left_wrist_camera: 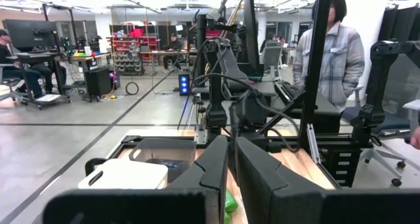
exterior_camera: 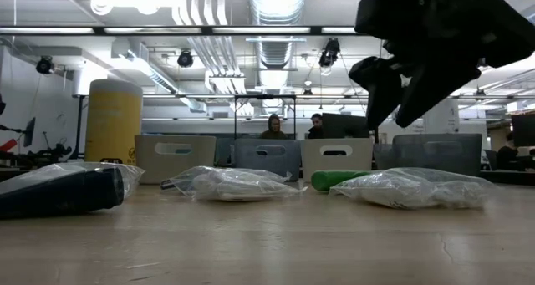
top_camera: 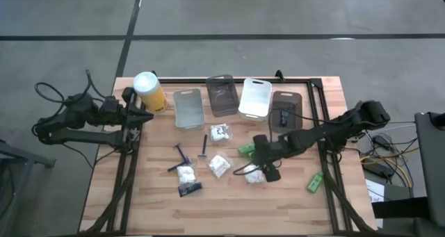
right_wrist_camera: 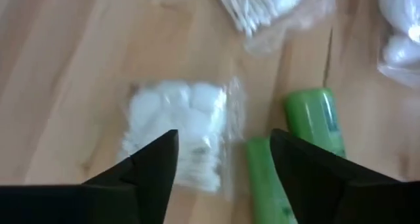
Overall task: Pick & Place Travel size toiletries
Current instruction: Put the white cotton pack into the white bin
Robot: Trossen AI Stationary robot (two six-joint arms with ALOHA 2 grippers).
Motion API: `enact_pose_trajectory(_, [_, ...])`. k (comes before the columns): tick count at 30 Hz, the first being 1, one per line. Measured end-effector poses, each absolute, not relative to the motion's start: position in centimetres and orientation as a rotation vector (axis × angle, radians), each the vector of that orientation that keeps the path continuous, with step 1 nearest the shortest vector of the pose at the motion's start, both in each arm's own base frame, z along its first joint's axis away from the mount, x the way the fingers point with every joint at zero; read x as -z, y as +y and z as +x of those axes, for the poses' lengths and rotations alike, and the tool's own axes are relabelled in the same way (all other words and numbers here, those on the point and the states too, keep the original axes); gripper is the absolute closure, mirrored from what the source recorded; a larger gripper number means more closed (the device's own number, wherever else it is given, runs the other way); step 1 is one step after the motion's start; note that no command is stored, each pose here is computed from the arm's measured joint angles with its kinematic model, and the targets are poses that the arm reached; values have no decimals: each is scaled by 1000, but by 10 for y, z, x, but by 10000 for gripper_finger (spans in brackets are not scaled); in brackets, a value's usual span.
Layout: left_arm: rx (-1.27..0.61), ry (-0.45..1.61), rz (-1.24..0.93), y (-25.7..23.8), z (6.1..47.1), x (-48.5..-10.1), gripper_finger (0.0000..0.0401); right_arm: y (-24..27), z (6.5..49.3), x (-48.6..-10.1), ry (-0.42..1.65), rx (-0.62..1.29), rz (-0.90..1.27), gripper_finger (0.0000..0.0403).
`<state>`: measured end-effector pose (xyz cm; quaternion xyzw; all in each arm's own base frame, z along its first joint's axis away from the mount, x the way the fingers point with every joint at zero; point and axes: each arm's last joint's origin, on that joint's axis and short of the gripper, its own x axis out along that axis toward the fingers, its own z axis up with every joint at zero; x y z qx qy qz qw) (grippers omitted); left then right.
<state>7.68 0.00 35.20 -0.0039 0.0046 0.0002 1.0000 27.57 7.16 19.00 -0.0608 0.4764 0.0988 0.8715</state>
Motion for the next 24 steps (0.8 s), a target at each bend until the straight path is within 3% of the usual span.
enact_pose_trajectory(10, [0, 9, -8, 0, 77, -352, 366, 86, 271, -167, 1009, -215, -86, 93])
enact_pose_trajectory(24, [-1, 9, -8, 0, 77, -352, 366, 97, 304, -127, 1113, -222, -118, 74])
